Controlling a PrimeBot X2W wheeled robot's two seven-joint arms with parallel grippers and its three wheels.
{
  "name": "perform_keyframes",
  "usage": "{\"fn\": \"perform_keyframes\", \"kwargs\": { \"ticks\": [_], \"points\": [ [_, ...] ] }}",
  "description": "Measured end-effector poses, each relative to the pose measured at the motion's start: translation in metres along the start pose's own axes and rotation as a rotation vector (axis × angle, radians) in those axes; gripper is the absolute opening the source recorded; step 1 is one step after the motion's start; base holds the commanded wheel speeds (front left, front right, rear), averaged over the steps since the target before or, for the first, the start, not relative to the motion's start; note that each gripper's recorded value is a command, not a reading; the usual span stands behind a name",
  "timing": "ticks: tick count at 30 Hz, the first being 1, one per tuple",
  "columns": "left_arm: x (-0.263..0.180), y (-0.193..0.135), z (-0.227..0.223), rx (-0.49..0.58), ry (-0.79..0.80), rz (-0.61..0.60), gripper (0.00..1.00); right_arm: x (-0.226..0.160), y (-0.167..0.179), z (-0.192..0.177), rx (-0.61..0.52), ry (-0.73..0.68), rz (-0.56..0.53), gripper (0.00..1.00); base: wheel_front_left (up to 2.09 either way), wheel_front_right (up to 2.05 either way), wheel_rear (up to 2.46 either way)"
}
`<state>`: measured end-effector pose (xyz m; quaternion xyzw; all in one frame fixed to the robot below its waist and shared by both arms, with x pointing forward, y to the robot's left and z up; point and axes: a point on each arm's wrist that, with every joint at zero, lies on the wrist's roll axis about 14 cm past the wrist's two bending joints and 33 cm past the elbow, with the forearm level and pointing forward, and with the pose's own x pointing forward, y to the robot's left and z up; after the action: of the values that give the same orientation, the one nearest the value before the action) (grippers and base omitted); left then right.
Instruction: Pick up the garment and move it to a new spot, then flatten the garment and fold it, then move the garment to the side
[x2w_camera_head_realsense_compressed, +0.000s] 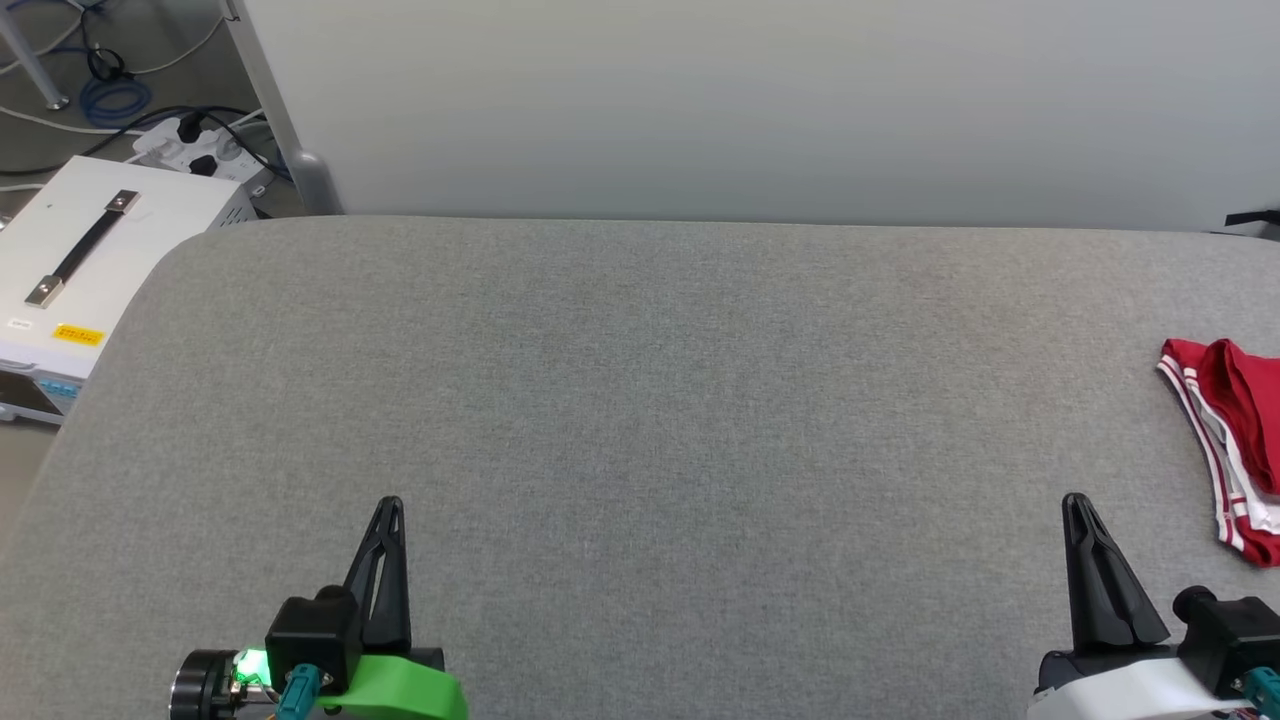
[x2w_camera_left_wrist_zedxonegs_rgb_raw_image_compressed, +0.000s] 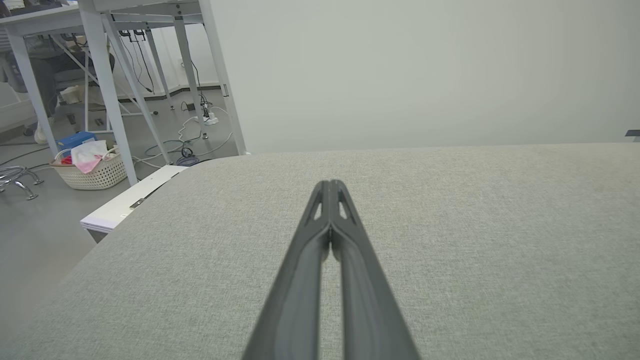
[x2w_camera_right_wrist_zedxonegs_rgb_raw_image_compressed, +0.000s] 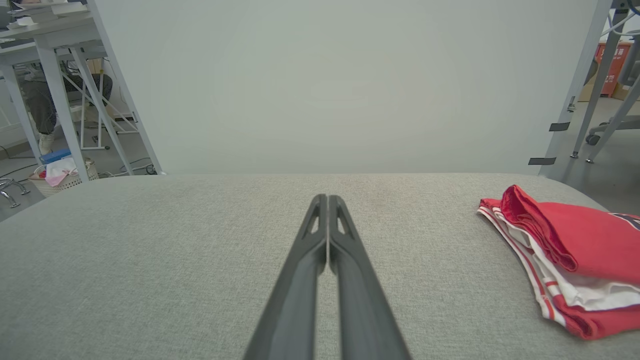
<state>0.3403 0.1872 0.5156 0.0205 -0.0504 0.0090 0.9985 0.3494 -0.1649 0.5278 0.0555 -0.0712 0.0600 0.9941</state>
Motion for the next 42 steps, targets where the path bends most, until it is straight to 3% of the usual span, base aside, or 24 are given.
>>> {"fn": "perform_keyframes", "kwargs": {
  "ticks": [42],
  "points": [
    [0.0071,-0.0021,-0.0036,0.0,0.057,-0.002,0.0,0.0058,0.0006,-0.0036,-0.05,0.061,0.007,0.0,0.0,0.0,0.0]
  ]
}}
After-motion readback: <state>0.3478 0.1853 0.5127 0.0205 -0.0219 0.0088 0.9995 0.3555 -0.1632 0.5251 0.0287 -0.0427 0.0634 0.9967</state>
